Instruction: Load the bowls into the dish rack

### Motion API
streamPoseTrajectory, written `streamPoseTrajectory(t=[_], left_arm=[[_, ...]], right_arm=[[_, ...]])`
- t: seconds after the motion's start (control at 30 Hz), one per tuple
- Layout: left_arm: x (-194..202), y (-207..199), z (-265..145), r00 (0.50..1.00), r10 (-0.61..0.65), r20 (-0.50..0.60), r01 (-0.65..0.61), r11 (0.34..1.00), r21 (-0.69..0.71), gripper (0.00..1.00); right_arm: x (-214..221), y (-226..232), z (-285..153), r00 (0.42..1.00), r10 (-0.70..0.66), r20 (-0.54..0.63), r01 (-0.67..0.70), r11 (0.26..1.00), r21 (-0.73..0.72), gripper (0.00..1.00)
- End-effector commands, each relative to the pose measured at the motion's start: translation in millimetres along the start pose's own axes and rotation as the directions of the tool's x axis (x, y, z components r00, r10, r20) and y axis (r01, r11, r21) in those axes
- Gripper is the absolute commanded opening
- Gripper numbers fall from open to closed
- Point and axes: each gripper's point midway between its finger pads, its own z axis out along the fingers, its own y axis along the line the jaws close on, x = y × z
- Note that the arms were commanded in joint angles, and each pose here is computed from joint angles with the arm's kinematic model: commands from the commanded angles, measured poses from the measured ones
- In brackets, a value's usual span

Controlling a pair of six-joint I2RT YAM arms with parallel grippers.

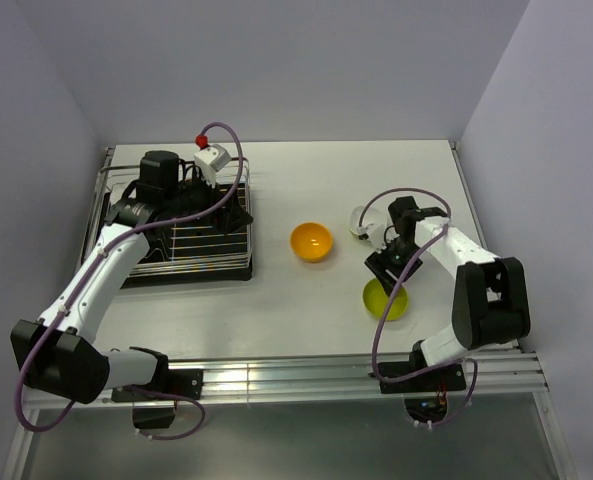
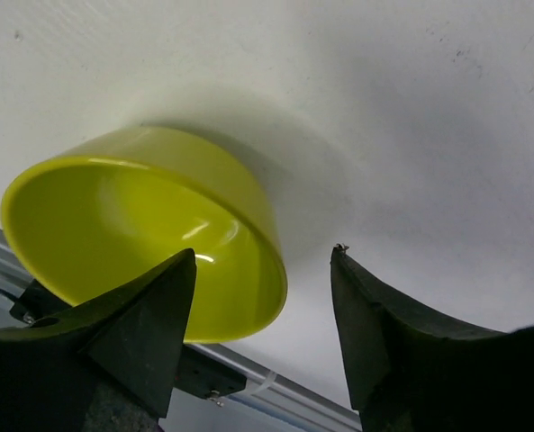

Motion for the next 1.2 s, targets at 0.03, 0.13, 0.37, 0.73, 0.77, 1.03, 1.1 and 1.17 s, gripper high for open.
streamPoseTrajectory(t=[0.03, 0.13, 0.37, 0.73, 0.77, 1.03, 1.1, 1.17], left_arm=[[-15.8, -6.7, -8.0, 0.997, 0.047, 0.068, -0.047, 0.999, 0.000, 0.99], [-11.5, 2.7, -5.7, 0.998, 0.017, 0.059, -0.014, 0.999, -0.048, 1.00], [-5.5, -0.6, -4.5, 0.996, -0.084, 0.015, 0.084, 0.996, 0.007, 1.00], [-7.8, -0.7, -9.3, 0.988, -0.151, 0.032, 0.149, 0.987, 0.060, 1.00], [-10.4, 0.6, -10.2, 0.989, -0.142, 0.052, 0.139, 0.989, 0.053, 1.00], [-14.8, -5.5, -9.8, 0.987, -0.160, 0.007, 0.158, 0.982, 0.099, 0.99], [-15.0, -9.1, -8.1, 0.983, -0.182, 0.002, 0.180, 0.976, 0.125, 0.99], [-18.4, -12.1, -6.5, 0.979, -0.202, 0.036, 0.195, 0.971, 0.140, 0.99]], right_arm=[[-7.8, -8.6, 6.3, 0.999, -0.011, 0.031, 0.010, 1.000, 0.019, 0.66], [-9.6, -9.4, 11.6, 0.999, -0.015, 0.044, 0.014, 1.000, 0.019, 0.64], [-14.4, -6.7, 17.5, 0.998, -0.010, 0.063, 0.011, 1.000, -0.007, 0.41], [-47.8, 6.3, -12.3, 0.977, -0.005, 0.213, 0.019, 0.998, -0.062, 0.09], [-54.9, 8.6, -19.4, 0.969, -0.004, 0.245, 0.022, 0.997, -0.071, 0.01], [-100.8, 28.5, -70.9, 0.896, 0.056, 0.441, 0.016, 0.987, -0.157, 0.00], [-117.5, 30.3, -90.7, 0.859, 0.065, 0.508, 0.021, 0.986, -0.162, 0.00], [-136.2, 34.1, -109.5, 0.812, 0.101, 0.574, 0.015, 0.981, -0.193, 0.00]])
